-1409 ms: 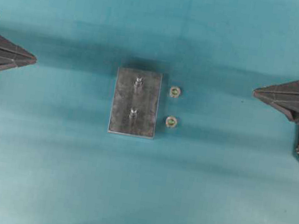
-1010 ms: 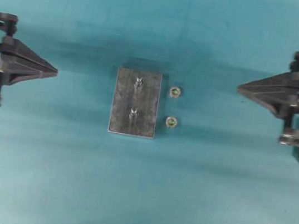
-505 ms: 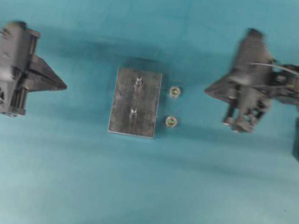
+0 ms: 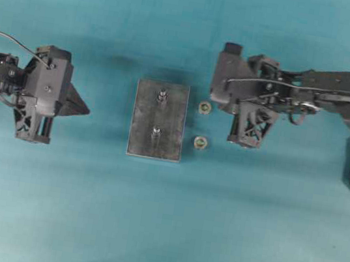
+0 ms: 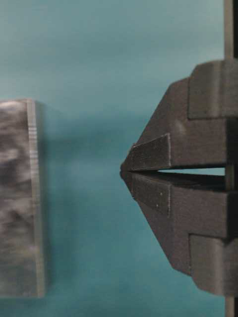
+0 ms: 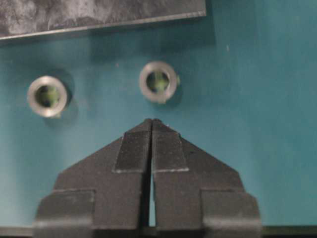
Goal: Insert the washer onto the shaft.
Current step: 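Move the right gripper over the upper steel washer beside the plate, then close the right gripper on the upper washer and lift it, then carry the washer left and align it with the upper shaft tip, then push the washer onto the upper shaft and open the right gripper, then withdraw the right gripper and move it over the lower washer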
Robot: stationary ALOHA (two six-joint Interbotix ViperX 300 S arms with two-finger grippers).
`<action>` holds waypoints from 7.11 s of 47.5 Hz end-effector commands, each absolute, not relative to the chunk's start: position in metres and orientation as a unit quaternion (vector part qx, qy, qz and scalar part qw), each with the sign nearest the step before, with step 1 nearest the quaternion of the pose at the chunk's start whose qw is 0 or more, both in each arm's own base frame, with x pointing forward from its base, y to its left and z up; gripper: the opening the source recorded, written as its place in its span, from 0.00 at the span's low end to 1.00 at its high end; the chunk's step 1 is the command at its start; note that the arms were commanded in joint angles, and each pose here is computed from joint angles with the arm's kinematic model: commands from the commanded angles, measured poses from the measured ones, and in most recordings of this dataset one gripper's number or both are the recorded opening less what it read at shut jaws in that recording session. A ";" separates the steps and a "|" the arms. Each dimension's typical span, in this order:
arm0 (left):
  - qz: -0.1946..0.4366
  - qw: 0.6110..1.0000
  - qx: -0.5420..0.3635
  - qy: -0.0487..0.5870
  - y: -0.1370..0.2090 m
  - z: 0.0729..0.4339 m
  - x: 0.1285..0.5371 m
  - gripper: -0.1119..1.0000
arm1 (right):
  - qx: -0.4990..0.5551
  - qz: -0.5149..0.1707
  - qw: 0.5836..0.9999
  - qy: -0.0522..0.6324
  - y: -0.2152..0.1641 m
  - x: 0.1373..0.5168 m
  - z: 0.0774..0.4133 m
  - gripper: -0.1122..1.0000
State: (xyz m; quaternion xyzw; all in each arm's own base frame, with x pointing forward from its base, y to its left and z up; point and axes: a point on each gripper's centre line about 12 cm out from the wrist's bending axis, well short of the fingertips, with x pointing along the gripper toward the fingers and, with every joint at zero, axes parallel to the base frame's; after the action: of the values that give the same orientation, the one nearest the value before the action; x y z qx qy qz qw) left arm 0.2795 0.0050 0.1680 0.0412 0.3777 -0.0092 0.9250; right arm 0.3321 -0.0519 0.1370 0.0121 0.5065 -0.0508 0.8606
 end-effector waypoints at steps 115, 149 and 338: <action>-0.006 0.925 0.040 0.379 0.007 0.163 0.279 0.10 | 0.000 -0.056 0.839 0.541 -0.077 0.376 0.126 0.41; -0.006 0.923 0.041 0.381 0.007 0.161 0.278 0.10 | -0.023 -0.037 0.873 0.485 -0.062 0.431 0.199 0.41; -0.005 0.937 0.042 0.346 0.007 0.165 0.281 0.10 | 0.092 -0.031 0.814 0.572 -0.016 0.381 0.161 0.70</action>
State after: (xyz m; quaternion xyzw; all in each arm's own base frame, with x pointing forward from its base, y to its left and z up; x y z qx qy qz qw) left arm 0.2785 0.0078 0.1583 0.0402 0.3594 -0.0042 0.9323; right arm 0.3863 -0.0252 0.1454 0.0871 0.5926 -0.0321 0.8001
